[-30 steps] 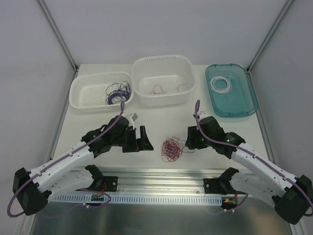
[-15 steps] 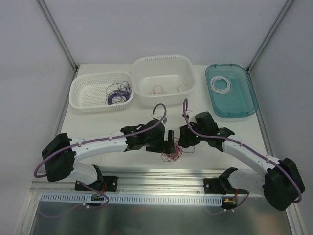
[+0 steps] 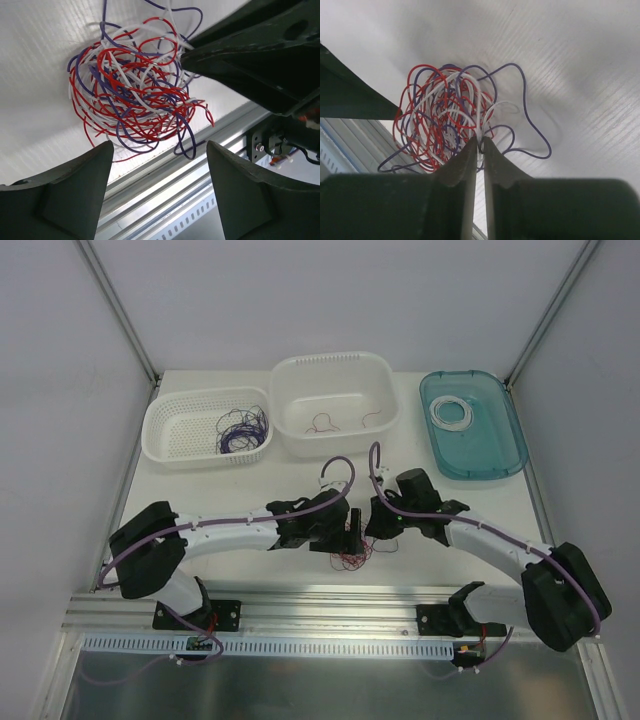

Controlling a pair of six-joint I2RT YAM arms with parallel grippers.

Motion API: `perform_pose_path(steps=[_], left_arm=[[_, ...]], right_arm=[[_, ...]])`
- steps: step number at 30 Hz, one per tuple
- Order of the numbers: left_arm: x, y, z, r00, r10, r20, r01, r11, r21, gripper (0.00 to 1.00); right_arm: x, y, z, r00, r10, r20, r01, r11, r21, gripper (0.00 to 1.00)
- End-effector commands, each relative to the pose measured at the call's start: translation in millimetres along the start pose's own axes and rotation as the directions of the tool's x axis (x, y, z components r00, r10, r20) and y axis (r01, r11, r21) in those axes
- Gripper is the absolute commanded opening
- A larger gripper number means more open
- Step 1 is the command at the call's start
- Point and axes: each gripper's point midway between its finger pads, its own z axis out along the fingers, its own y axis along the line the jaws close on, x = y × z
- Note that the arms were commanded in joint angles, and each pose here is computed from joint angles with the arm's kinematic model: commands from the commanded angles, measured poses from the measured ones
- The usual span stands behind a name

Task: Untangle the cables

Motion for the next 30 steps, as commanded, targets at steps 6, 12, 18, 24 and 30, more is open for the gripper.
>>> perform_pose_path(steps=[6, 12, 18, 24, 30], left_arm=[[-19, 7, 15, 0.992, -0.055, 0.113, 0.062, 0.996, -0.060, 0.65], [-25, 17, 25, 0.987, -0.084, 0.141, 0.097, 0.991, -0.092, 0.52], [-33, 26, 34, 0.979, -0.120, 0.166, 0.137, 0.986, -0.096, 0.14], [-45, 49, 29, 0.965, -0.161, 0.205, 0.185, 0.977, -0.105, 0.00], [-55, 105, 1, 0.927, -0.255, 0.275, 0.301, 0.943, -0.140, 0.00]], right_arm=[[-25, 15, -26, 0.995, -0.032, 0.098, 0.034, 0.999, -0.016, 0.01], [-31, 26, -50, 0.991, -0.011, 0.132, 0.014, 1.000, -0.020, 0.01], [-48, 38, -87, 0.980, -0.018, 0.196, 0.015, 1.000, 0.014, 0.01], [-74, 49, -139, 0.968, -0.053, 0.245, 0.033, 0.996, 0.085, 0.01], [-109, 63, -206, 0.934, -0.121, 0.337, 0.063, 0.982, 0.180, 0.01]])
